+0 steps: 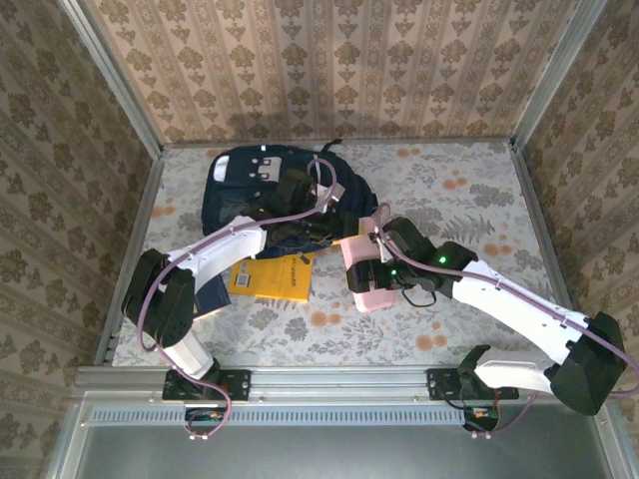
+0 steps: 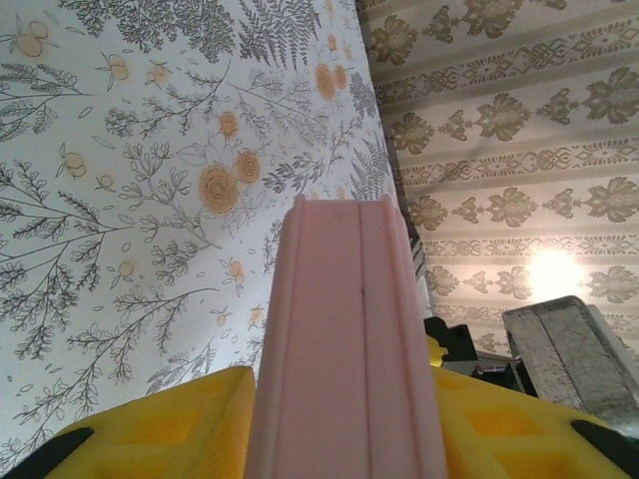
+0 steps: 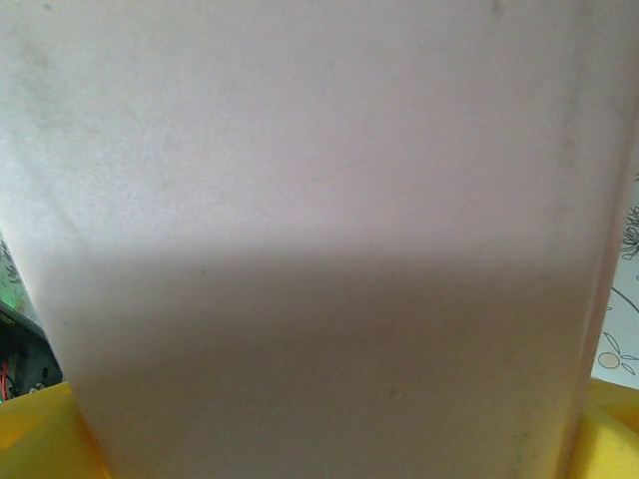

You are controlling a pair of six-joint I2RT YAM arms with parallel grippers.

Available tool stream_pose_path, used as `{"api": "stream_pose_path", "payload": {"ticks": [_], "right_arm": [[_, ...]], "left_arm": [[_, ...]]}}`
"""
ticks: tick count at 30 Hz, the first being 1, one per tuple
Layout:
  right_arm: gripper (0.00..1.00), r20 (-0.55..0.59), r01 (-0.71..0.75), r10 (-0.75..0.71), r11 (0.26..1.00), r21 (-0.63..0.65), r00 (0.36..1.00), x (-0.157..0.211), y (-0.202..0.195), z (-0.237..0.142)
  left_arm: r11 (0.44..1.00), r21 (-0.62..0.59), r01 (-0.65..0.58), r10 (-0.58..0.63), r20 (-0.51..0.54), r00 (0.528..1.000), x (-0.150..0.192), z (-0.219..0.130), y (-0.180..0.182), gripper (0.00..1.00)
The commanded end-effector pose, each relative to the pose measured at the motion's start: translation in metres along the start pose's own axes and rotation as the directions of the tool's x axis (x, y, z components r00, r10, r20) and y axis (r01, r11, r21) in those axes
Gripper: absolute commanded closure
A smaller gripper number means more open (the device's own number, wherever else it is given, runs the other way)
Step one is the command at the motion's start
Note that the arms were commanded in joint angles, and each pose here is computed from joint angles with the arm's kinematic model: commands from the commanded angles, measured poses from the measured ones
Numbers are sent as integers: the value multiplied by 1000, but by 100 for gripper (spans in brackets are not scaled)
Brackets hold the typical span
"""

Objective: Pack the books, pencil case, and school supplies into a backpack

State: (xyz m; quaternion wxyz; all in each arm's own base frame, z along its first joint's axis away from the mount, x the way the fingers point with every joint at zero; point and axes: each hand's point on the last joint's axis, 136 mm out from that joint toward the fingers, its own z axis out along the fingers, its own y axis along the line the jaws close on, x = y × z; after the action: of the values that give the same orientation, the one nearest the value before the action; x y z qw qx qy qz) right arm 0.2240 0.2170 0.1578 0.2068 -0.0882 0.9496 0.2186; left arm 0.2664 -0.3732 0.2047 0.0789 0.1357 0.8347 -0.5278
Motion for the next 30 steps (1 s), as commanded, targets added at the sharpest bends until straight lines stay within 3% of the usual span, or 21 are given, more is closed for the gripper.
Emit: {"api": "stream_pose_path", "payload": {"ticks": [1, 9, 14, 19, 30], "right_arm": [[4, 69, -40, 40, 999, 3, 997, -10, -7, -8], [0, 166, -126, 137, 989, -79, 976, -17, -15, -26], [0, 249, -204, 259, 952, -228, 933, -36, -14, -49], [0, 250, -341, 462, 848, -405, 851, -53, -20, -58], [0, 186, -492, 746, 583, -646, 640, -85, -26, -58]], "left_arm": [[999, 38, -10, 9, 23, 1000, -5, -6, -16, 59], [996, 88, 6, -14, 89, 996, -22, -27, -25, 65], [998, 61, 18, -28, 166, 986, -41, -53, -14, 66], [995, 85, 45, -70, 315, 946, -71, -87, -12, 66], [978, 205, 39, -134, 471, 872, -105, -119, -43, 66]]}}
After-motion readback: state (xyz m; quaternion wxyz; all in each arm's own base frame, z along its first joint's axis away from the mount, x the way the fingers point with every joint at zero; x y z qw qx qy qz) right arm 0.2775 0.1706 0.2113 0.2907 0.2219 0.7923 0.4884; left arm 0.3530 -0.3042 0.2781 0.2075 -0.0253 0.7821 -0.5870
